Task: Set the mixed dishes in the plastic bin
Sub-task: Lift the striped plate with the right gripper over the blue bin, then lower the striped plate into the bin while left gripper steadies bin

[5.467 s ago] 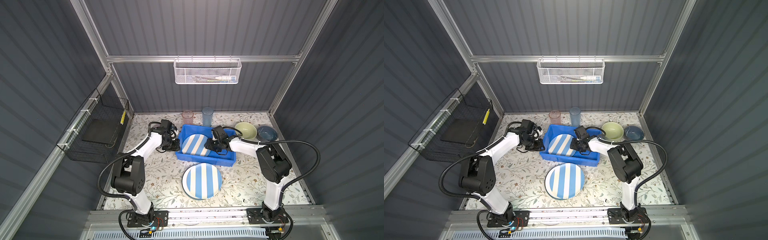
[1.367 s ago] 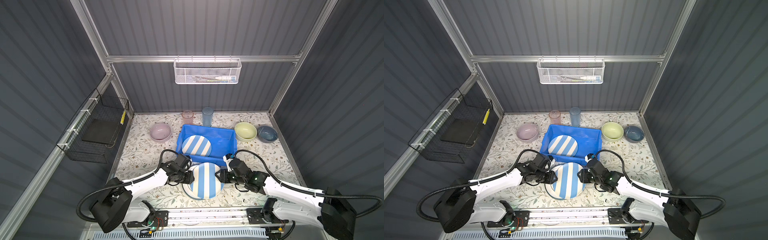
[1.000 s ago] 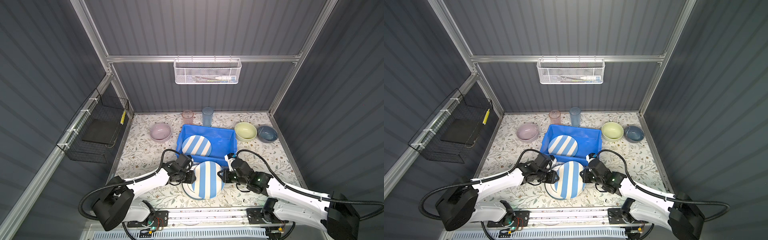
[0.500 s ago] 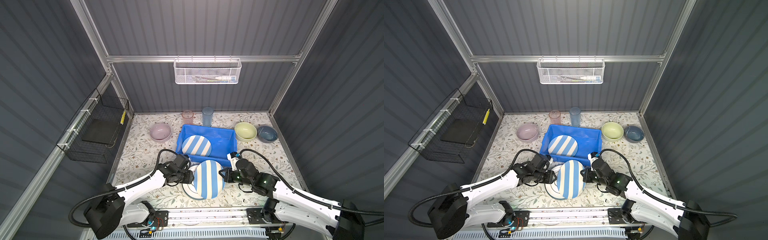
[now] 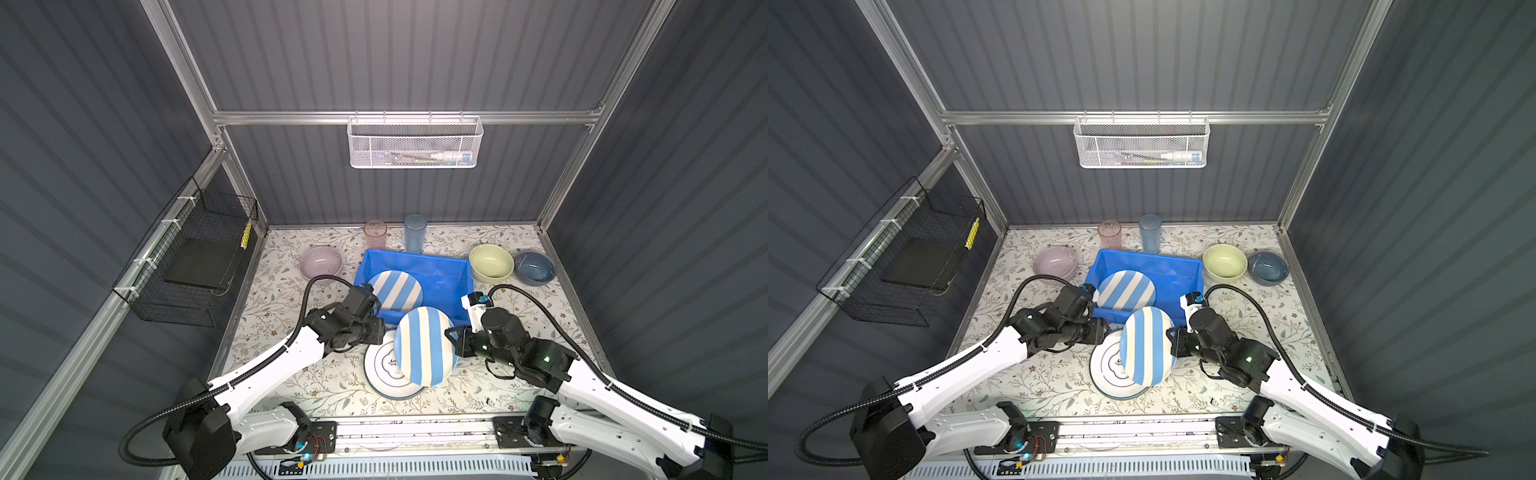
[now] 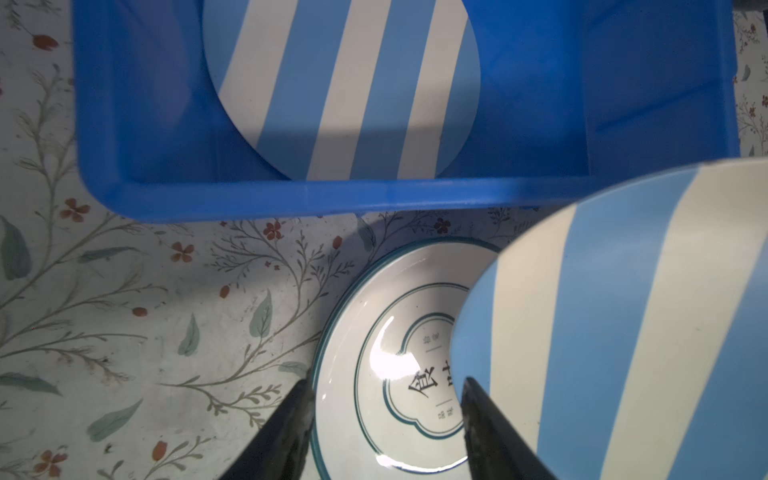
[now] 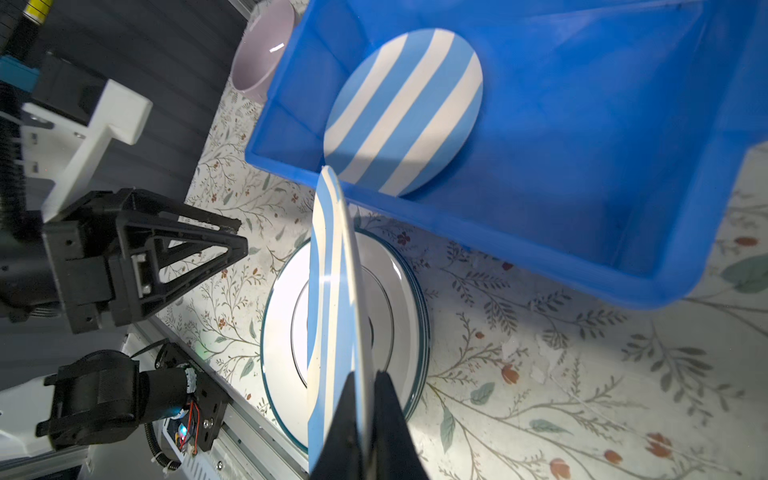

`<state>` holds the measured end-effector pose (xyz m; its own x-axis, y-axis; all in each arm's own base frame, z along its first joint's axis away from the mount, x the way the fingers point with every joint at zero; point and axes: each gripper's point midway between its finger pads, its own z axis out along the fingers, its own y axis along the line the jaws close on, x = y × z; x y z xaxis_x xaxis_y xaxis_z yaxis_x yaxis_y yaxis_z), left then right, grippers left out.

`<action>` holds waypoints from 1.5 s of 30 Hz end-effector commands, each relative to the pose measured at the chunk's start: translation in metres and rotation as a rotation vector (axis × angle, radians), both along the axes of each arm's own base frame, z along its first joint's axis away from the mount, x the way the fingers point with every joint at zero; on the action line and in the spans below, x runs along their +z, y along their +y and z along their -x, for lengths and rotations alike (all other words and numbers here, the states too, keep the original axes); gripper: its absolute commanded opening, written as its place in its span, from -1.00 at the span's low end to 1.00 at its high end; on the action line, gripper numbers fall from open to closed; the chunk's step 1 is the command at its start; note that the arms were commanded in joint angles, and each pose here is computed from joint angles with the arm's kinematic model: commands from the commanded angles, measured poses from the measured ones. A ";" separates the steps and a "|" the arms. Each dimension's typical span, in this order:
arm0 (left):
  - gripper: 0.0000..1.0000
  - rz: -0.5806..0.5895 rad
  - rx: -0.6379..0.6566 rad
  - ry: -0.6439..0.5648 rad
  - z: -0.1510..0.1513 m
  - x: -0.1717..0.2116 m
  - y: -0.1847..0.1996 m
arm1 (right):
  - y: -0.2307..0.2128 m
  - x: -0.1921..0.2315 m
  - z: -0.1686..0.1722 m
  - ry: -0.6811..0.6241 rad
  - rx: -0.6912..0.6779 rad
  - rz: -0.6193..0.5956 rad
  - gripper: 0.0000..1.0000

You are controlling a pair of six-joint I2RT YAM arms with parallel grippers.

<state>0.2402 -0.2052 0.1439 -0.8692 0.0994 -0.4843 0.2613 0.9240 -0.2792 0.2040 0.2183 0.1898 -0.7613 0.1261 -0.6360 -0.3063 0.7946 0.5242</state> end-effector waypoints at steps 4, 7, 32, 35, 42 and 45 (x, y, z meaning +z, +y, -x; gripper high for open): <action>0.18 -0.025 0.023 -0.041 -0.035 0.030 0.025 | -0.006 0.050 -0.026 -0.144 -0.061 -0.042 -1.00; 0.17 -0.088 0.016 -0.051 -0.048 0.038 0.030 | -0.005 0.065 -0.038 -0.166 -0.078 -0.080 -1.00; -0.09 -0.179 0.010 0.100 -0.105 -0.012 0.052 | 0.012 0.059 -0.164 -0.129 -0.199 -0.108 -1.00; -0.10 -0.172 0.009 0.096 -0.108 -0.013 0.050 | 0.023 0.044 -0.172 -0.093 -0.166 -0.111 -1.00; -0.14 -0.189 0.004 0.119 -0.110 -0.022 0.050 | 0.042 0.004 -0.187 -0.018 -0.113 -0.075 -1.00; -0.15 -0.195 0.003 0.126 -0.110 -0.025 0.050 | 0.047 -0.008 -0.192 0.007 -0.111 -0.081 -1.00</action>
